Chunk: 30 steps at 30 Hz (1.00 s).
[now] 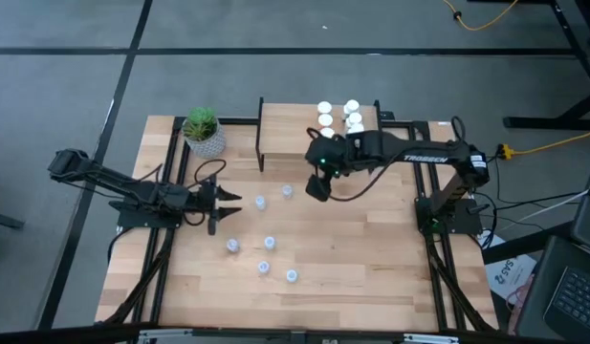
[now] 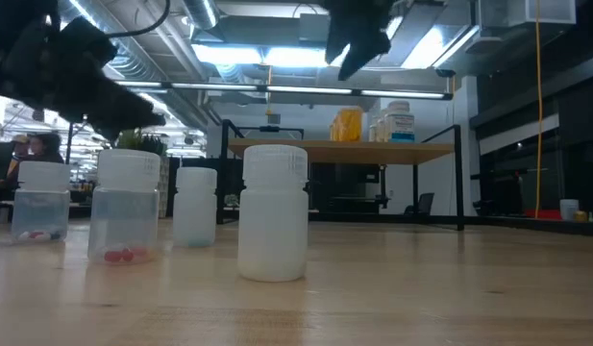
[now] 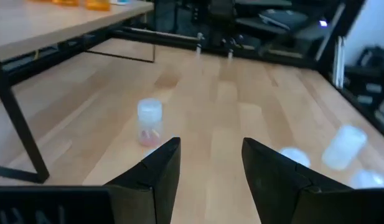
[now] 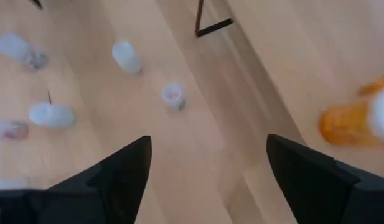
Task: Pick and place medicine bottles onto shelf by color
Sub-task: Put the top transparent pill bottle on the shelf
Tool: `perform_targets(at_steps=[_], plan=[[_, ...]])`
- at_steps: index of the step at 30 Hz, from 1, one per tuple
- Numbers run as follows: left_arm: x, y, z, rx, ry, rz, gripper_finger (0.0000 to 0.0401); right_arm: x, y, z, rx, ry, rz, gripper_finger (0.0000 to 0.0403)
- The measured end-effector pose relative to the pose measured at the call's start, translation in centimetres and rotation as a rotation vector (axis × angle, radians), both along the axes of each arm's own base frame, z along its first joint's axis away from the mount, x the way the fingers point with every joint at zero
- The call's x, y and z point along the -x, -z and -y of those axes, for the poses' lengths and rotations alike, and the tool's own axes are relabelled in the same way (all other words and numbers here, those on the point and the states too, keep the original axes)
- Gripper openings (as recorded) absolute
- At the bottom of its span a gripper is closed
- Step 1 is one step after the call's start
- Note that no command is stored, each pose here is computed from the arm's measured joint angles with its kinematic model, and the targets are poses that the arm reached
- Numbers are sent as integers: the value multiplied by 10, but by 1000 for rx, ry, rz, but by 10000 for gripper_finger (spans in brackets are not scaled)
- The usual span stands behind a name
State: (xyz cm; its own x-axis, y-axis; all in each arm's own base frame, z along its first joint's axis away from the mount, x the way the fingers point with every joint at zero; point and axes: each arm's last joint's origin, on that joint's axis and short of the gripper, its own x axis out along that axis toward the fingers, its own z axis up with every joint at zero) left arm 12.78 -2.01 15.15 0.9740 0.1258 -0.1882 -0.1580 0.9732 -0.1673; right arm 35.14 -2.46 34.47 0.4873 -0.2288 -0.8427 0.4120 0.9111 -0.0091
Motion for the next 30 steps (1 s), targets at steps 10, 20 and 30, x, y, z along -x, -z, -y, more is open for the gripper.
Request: perform_targets(at_steps=[10,20,30], plan=[[-18,-76,-6,-74,-120,-182,165,21,63,-19,-57,-46,-328,317],[-75,-122,-41,43,-108,-319,165,65,90,-53,-36,-232,-697,317],[-140,-93,-71,1,-48,-546,165,150,87,-61,-83,-124,-402,317]])
